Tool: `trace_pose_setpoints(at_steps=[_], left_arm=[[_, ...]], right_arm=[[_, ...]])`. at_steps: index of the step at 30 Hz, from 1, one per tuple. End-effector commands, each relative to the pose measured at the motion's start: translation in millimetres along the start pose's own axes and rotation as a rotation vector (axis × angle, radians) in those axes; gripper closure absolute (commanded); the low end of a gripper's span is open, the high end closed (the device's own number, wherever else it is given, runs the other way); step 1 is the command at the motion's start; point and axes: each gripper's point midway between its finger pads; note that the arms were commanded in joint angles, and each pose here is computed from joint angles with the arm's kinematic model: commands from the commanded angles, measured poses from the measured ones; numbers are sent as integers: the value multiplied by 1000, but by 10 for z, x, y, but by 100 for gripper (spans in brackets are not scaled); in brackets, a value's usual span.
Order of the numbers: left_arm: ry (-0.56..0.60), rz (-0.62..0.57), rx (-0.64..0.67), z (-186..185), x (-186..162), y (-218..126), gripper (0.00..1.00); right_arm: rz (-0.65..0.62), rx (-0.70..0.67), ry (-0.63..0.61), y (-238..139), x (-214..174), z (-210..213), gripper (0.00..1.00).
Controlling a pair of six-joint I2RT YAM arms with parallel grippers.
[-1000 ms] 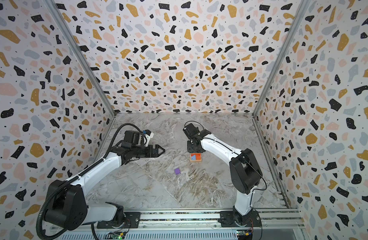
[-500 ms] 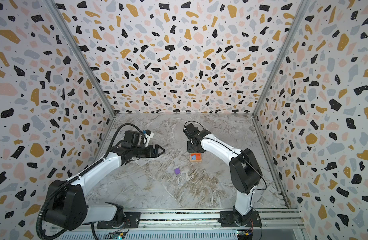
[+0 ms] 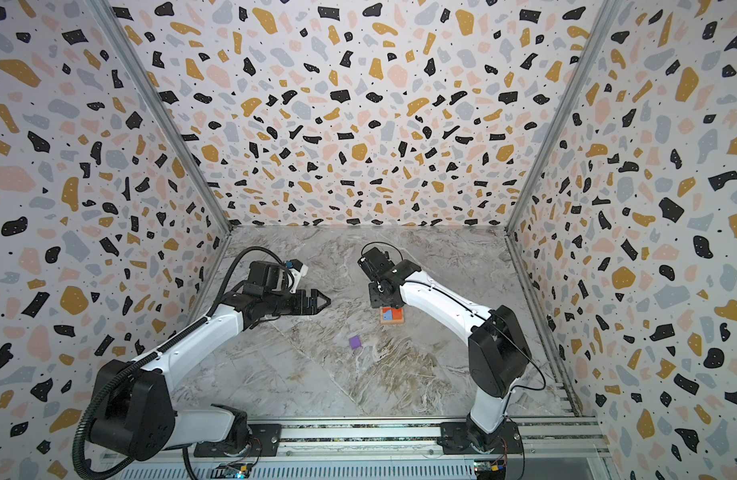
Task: Build the wood block tower
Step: 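Open the right gripper and raise it off the light-wood cube, then move the open right gripper down over the purple cube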
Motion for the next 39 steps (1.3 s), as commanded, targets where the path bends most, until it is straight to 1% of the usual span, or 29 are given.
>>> trace_pose_setpoints(at_steps=[1, 5, 8, 15, 20, 25, 29, 35, 39], left_arm=[[11, -32, 12, 18, 69, -33, 0], [6, -28, 29, 50, 67, -19, 0], [6, -36, 49, 79, 85, -28, 0], [-1, -50, 75, 133, 122, -52, 0], [-13, -68, 94, 186, 163, -81, 0], [-27, -72, 100, 238, 181, -97, 0], [-31, -86, 107, 258, 205, -128, 0], [-40, -88, 108, 282, 210, -135, 0], [-40, -85, 105, 279, 203, -129, 0]], right_arm=[[-54, 7, -45, -344, 18, -51, 42], [-85, 98, -113, -496, -50, 109, 42], [-97, 124, -157, -554, -136, 198, 42], [-42, 170, -289, -417, -481, 542, 41], [10, 170, -338, -273, -701, 754, 41], [34, 206, -340, -122, -857, 954, 41], [35, 244, -321, 42, -957, 1074, 44], [56, 223, -300, 282, -1056, 1089, 46], [54, 226, -296, 367, -1046, 1140, 48]])
Point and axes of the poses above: each gripper's point midway between its finger pads, its own y axis out along the fingers, its own z axis along the line the jaws close on, x = y × z, and after that the axes turned 5 degrees about -y, right-handed
